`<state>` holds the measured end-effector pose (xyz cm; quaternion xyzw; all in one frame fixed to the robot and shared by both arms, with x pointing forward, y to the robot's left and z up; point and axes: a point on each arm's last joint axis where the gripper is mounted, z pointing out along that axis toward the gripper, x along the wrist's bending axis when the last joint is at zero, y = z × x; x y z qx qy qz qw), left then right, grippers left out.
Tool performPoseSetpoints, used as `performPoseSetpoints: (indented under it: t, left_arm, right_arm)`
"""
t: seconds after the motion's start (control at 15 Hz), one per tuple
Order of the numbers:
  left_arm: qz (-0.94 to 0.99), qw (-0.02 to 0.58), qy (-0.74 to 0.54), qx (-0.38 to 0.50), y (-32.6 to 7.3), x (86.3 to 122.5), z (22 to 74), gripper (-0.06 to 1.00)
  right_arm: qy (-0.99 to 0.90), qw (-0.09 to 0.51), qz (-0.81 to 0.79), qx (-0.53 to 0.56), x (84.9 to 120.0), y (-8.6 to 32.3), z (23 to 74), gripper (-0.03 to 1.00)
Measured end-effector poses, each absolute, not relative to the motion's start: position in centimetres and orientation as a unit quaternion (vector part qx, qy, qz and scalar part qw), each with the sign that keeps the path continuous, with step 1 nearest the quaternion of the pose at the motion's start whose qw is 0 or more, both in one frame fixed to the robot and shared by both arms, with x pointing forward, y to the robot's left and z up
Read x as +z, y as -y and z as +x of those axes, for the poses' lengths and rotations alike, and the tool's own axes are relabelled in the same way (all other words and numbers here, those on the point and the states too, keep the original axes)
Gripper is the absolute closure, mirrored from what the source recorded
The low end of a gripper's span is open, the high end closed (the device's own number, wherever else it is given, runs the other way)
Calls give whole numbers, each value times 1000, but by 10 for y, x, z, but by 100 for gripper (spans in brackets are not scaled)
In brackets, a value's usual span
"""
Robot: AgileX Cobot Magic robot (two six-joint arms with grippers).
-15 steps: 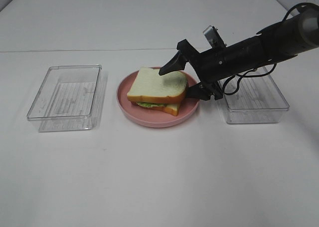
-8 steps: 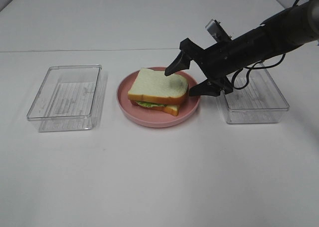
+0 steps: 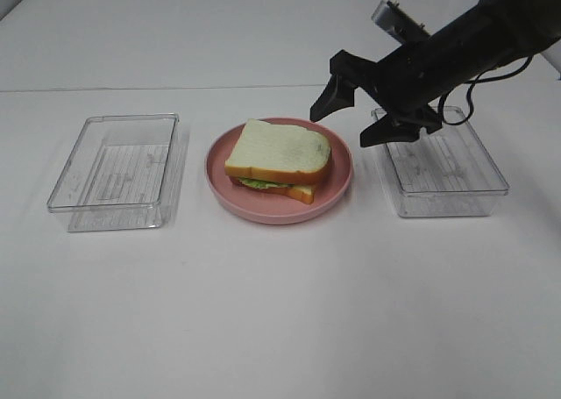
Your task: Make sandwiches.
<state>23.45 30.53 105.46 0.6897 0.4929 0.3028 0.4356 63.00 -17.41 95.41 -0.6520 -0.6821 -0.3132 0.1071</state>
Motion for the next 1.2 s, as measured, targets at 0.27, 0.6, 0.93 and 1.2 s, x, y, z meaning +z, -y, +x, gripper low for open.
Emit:
performPoseSetpoints:
  t: [0.27,0.6,0.93,1.2]
  left_arm:
    - [690,436,-493,303,-305,1055,235,17]
    - [695,432,-485,307,-305,1055,235,17]
    - [699,432,-480,307,-305,1055,234,17]
    - [699,432,-480,307,-305,1055,234,17]
  right_arm:
    - [719,40,-635,-280,1018,190,602,16]
    - [750,1,-634,-190,1091,219,530,16]
    - [752,-22,-631,-190,1103,242,429,16]
    - [753,-57,-618,-217,1078,265,323,16]
